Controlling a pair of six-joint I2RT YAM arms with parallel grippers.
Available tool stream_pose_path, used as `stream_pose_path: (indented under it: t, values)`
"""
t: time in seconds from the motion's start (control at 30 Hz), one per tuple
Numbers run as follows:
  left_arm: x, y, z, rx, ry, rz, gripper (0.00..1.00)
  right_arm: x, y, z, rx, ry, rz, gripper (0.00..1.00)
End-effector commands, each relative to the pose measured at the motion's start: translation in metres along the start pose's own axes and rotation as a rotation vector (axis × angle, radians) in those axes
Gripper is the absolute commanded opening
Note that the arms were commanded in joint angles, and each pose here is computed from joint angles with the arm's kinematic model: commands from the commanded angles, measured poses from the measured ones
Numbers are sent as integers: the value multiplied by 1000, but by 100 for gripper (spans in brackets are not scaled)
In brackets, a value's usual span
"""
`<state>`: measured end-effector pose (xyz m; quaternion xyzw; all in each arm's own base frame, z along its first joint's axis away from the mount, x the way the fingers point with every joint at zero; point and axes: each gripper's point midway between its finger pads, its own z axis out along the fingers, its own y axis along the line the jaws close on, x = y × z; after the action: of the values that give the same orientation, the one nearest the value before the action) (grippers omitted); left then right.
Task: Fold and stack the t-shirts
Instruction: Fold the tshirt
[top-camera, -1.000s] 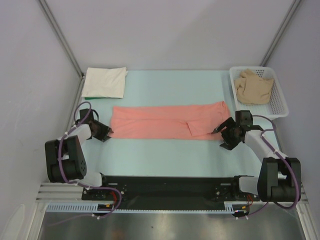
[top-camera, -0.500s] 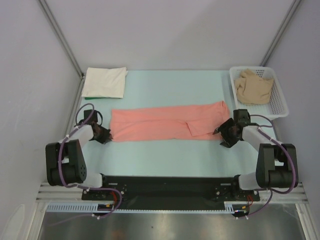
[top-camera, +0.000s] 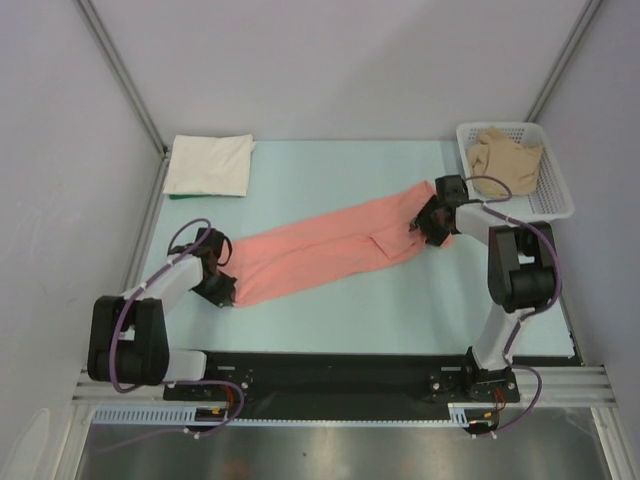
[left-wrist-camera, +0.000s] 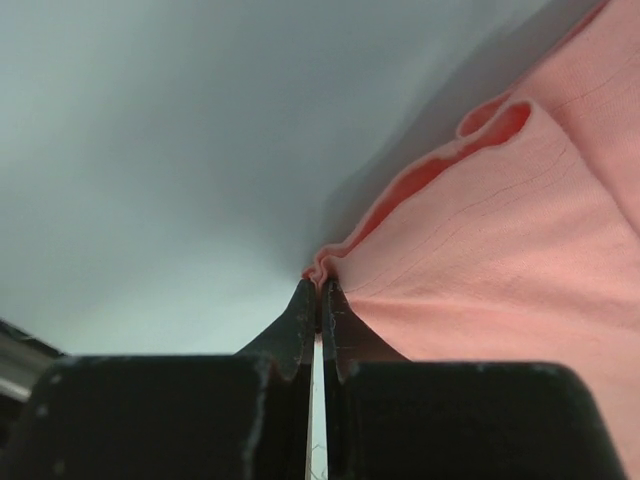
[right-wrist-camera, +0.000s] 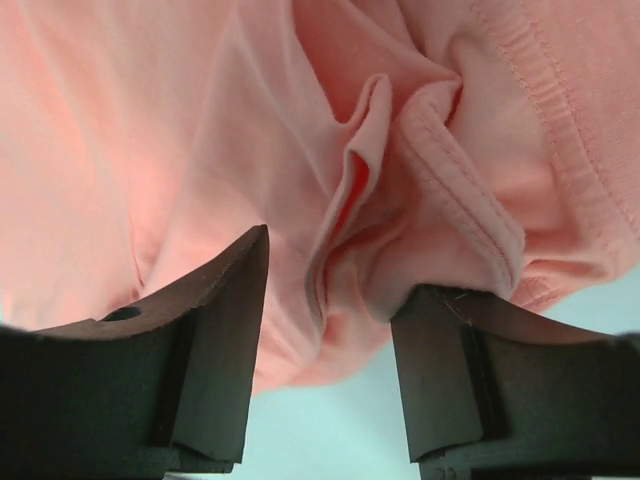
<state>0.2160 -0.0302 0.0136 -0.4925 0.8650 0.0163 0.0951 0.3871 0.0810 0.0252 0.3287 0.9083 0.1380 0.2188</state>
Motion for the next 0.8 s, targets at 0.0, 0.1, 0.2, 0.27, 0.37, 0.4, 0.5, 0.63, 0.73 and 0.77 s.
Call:
stream_pose_path:
  t: [0.0,0.1,0.2,0.27,0.37,0.4,0.5,0.63,0.73,0.77]
  values:
    - [21,47,-2,-123,28,10,0,-20,4,36,83,-50,-149,56]
    - [27,52,-4,-124,10,66,0,-34,32,54,72,-64,-208,58]
    - [43,51,-5,-115,15,143,0,-47,57,70,58,-74,-253,62]
    - [64,48,-6,-97,45,198,0,-64,80,71,31,-87,-265,63]
    - [104,45,-12,-71,116,298,0,-67,85,88,47,-50,-304,66]
    - [118,47,-11,-79,143,275,0,-80,101,86,18,-73,-311,66]
    - [170,56,-10,-54,286,285,0,-75,102,98,40,-28,-343,68]
    - [210,35,-25,77,320,368,0,-71,113,91,57,0,-393,76]
    - [233,-1,-52,213,311,513,1,-66,108,70,79,36,-382,82]
    - [242,-4,-56,227,306,596,5,-69,113,52,58,24,-383,86]
